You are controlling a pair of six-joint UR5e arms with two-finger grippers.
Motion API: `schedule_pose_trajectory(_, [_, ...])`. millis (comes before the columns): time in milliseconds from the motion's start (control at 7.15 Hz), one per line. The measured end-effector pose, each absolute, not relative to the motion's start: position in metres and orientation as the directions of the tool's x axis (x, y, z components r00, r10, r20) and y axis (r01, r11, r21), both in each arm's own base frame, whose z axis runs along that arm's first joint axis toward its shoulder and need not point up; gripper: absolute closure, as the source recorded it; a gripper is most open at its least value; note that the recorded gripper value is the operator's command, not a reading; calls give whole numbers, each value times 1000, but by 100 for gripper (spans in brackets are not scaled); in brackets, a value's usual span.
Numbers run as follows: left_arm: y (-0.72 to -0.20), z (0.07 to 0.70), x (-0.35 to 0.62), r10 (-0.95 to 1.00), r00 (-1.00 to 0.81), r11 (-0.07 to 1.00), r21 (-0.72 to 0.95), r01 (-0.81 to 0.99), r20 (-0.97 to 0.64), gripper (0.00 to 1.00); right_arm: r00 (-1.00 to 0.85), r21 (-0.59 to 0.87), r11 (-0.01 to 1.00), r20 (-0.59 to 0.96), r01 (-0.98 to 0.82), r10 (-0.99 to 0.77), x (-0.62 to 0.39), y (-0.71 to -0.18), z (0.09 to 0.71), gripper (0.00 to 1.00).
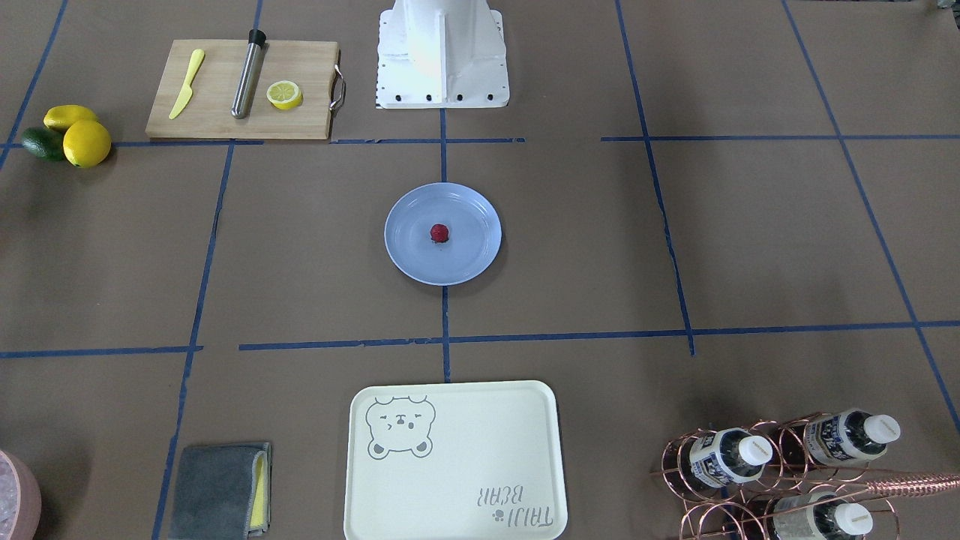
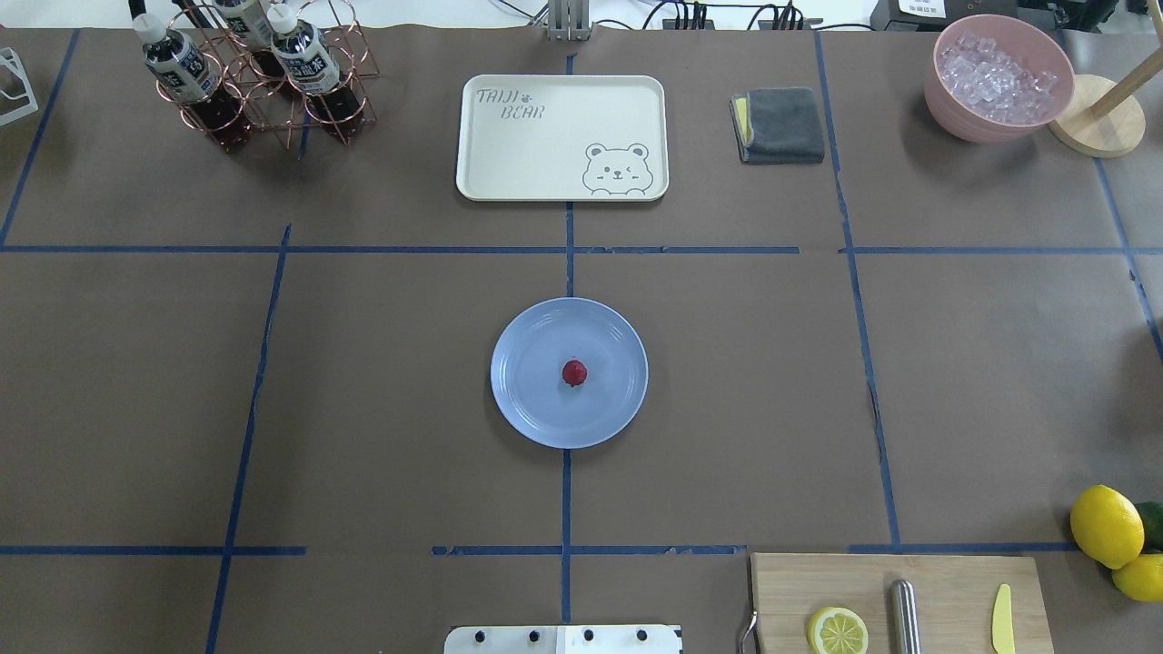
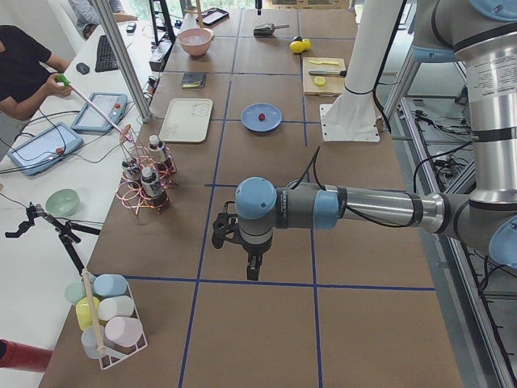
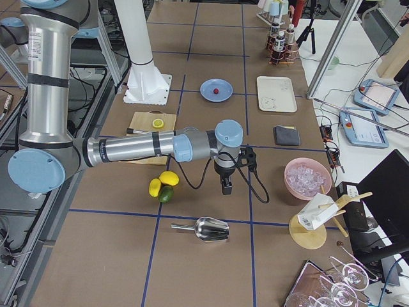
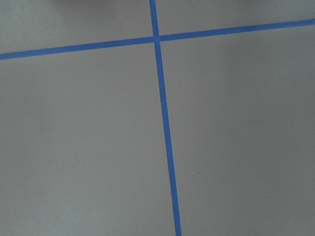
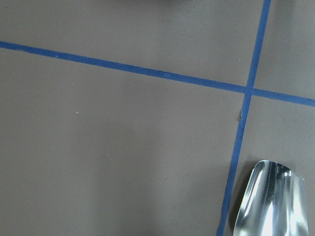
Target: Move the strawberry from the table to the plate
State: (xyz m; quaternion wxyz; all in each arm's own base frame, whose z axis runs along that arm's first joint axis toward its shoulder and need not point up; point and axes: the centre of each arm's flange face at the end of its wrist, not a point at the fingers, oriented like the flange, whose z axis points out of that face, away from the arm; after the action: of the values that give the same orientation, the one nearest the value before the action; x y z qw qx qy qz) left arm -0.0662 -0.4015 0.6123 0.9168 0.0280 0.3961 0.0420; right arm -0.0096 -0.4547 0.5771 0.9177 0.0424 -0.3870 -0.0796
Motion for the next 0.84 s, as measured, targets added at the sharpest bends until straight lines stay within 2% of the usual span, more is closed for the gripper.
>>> schedule_pose_trajectory(839, [-408, 614, -62, 143, 672, 989, 134, -65, -726, 0, 646, 99, 990, 750, 102, -142, -10, -440, 585, 0])
